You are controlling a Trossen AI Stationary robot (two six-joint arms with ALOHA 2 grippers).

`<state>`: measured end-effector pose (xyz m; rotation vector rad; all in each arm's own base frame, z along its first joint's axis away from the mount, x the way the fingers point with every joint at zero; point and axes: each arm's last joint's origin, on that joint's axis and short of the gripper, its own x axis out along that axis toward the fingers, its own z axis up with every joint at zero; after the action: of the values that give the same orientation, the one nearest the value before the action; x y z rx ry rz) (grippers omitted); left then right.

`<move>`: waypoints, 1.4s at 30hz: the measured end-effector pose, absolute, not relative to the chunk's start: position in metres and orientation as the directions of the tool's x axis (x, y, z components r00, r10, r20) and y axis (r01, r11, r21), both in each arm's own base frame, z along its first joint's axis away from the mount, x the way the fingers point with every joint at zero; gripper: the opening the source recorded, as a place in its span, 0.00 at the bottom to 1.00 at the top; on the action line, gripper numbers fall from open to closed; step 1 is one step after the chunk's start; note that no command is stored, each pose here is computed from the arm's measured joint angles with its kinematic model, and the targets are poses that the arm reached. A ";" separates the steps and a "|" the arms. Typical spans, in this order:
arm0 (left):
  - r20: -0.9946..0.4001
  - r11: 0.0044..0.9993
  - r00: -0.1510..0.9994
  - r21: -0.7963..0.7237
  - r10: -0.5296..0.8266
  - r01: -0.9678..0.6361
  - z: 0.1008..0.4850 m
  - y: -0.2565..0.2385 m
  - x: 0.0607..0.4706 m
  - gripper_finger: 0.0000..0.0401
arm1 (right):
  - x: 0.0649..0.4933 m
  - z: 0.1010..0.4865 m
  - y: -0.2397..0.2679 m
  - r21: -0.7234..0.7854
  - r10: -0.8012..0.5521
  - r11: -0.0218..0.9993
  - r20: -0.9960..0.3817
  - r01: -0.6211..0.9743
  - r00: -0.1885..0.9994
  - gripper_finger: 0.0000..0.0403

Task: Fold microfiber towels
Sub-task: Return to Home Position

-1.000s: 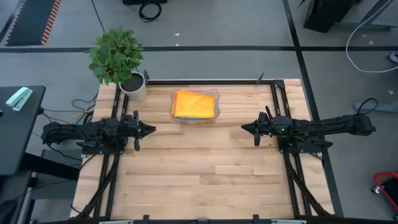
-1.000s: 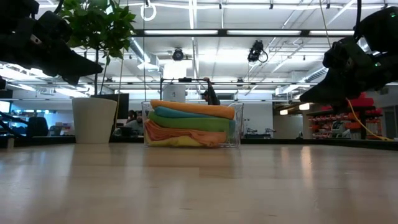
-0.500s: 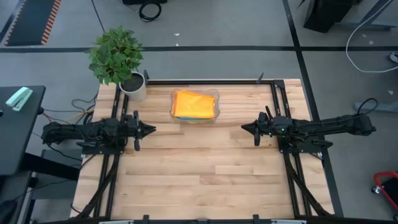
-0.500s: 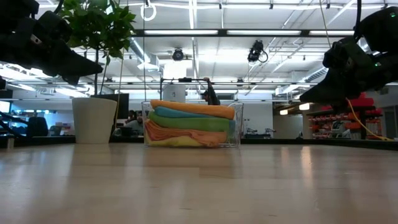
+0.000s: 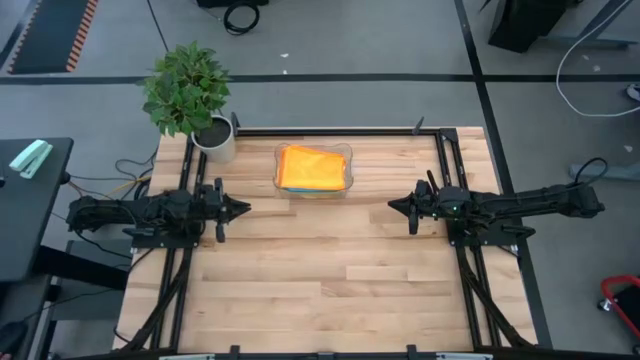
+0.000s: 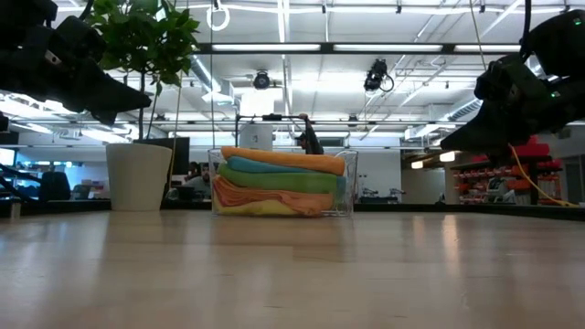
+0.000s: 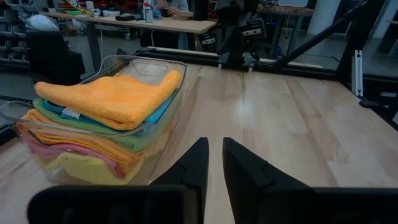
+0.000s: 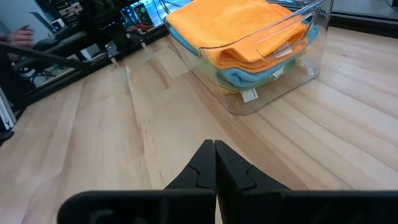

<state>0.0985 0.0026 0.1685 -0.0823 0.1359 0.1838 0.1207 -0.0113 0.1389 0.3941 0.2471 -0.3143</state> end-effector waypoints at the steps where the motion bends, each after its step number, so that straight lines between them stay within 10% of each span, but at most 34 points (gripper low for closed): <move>1: -0.142 0.980 0.974 -0.069 0.176 -0.188 0.168 0.003 0.098 0.14 | 0.121 0.139 -0.011 0.336 -0.251 0.876 -0.295 0.346 0.922 0.00; 42: -0.141 0.980 0.974 -0.069 0.177 -0.188 0.169 0.003 0.098 0.14 | 0.121 0.139 -0.011 0.336 -0.251 0.876 -0.295 0.345 0.922 0.00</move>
<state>0.0985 0.0026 0.1687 -0.0824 0.1351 0.1842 0.1207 -0.0113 0.1389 0.3940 0.2470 -0.3142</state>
